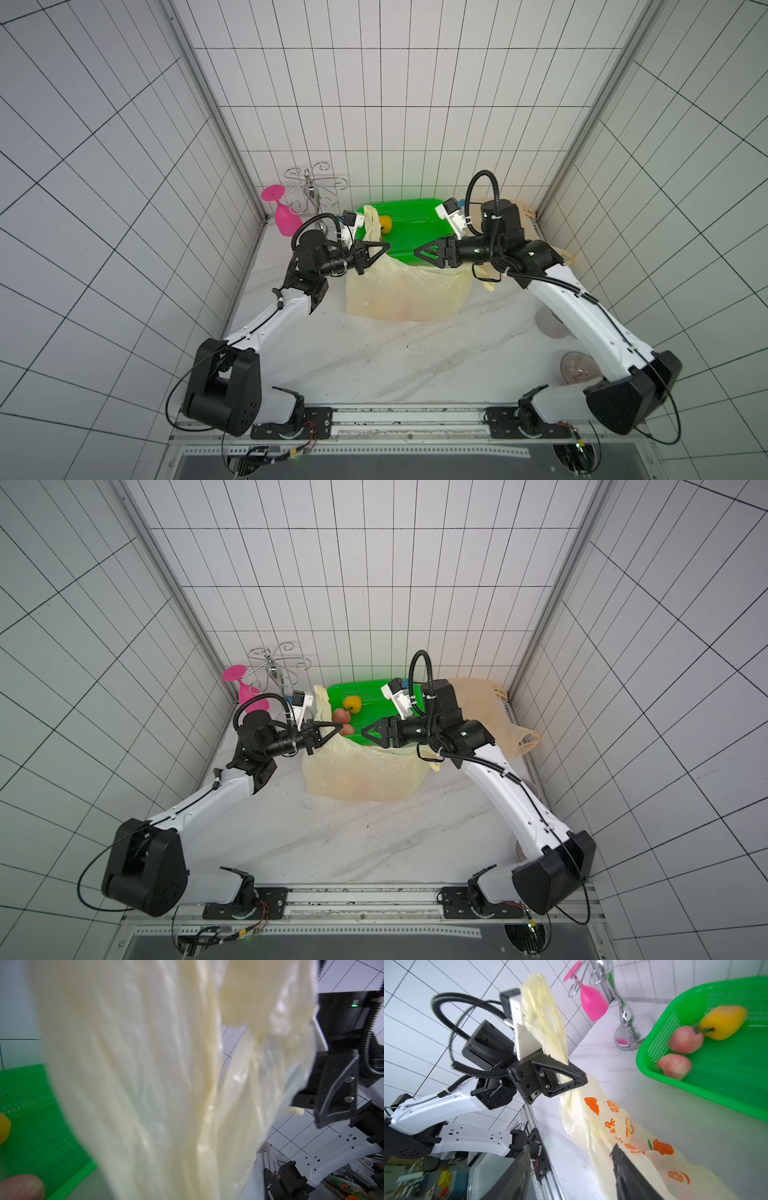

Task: Place the peach into a plastic bag & tie a knot
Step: Adjust the plastic bag at the center of the board, then cross the plastic bag at the center of the board.

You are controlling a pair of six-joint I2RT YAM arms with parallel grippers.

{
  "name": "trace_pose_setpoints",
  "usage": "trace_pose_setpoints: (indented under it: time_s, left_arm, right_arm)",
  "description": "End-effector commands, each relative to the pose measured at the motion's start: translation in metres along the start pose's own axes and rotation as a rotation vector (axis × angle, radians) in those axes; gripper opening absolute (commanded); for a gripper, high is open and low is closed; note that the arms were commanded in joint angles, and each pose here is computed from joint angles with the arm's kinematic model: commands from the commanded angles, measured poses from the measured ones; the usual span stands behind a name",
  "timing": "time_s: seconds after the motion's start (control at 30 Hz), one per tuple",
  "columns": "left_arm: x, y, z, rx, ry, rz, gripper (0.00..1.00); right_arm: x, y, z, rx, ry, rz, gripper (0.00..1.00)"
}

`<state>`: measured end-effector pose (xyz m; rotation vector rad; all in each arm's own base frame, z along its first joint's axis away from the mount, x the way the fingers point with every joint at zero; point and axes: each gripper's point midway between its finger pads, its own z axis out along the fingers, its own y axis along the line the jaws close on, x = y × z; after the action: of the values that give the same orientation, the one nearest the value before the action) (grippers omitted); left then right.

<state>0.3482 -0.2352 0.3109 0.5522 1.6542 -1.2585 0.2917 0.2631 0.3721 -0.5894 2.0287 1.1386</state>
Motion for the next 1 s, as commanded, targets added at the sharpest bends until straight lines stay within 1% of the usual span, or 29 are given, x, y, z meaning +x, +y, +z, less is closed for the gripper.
trace_pose_setpoints:
  time_s: [0.0,0.07,0.13,0.17,0.2,0.3,0.37,0.47,0.53,0.6,0.63,0.73,0.83,0.9,0.97]
  left_arm:
    - [-0.006,0.02,-0.008,-0.117,-0.023,-0.057,0.0]
    - [-0.007,0.024,-0.01,-0.135,-0.019,-0.073,0.0]
    - [-0.007,0.023,-0.01,-0.127,-0.01,-0.081,0.0]
    - [-0.008,0.022,-0.01,-0.121,-0.009,-0.081,0.0]
    - [-0.009,0.019,-0.01,-0.113,-0.011,-0.081,0.0]
    - [-0.01,0.017,-0.009,-0.102,-0.012,-0.085,0.0]
    - [-0.011,0.019,-0.009,-0.111,-0.015,-0.085,0.0]
    - [-0.009,0.022,-0.008,-0.117,-0.006,-0.098,0.0]
    - [-0.008,0.022,-0.007,-0.118,0.001,-0.108,0.0]
    - [-0.008,0.024,-0.007,-0.127,0.01,-0.109,0.0]
    - [-0.008,0.024,-0.007,-0.127,0.015,-0.103,0.0]
    - [-0.006,0.024,-0.007,-0.129,0.023,-0.096,0.0]
    - [-0.003,0.027,-0.006,-0.127,0.028,-0.103,0.0]
    - [-0.001,0.035,-0.008,-0.152,0.032,-0.114,0.0]
    - [0.004,0.058,-0.015,-0.243,0.035,-0.159,0.0]
  right_arm:
    - [-0.018,-0.017,-0.059,0.243,-0.117,-0.009,0.64]
    - [-0.007,-0.035,-0.088,0.373,-0.147,0.001,0.64]
    - [0.01,-0.052,-0.115,0.54,-0.13,0.021,0.67]
    - [0.017,-0.057,-0.124,0.597,-0.116,0.037,0.68]
    - [0.024,-0.059,-0.132,0.63,-0.102,0.049,0.69]
    - [0.046,-0.061,-0.139,0.657,-0.073,0.078,0.74]
    - [0.064,-0.066,-0.137,0.648,-0.074,0.049,0.75]
    - [0.082,-0.076,-0.12,0.581,-0.166,-0.012,0.76]
    - [0.088,-0.084,-0.106,0.532,-0.221,-0.035,0.77]
    - [0.09,-0.083,-0.092,0.466,-0.236,-0.063,0.77]
    - [0.092,-0.084,-0.084,0.433,-0.234,-0.086,0.77]
    - [0.105,-0.103,-0.064,0.431,-0.173,-0.136,0.78]
    - [0.111,-0.115,-0.051,0.417,-0.177,-0.17,0.79]
    - [0.108,-0.114,-0.052,0.401,-0.236,-0.175,0.79]
    - [0.095,-0.095,-0.06,0.325,-0.344,-0.19,0.8]
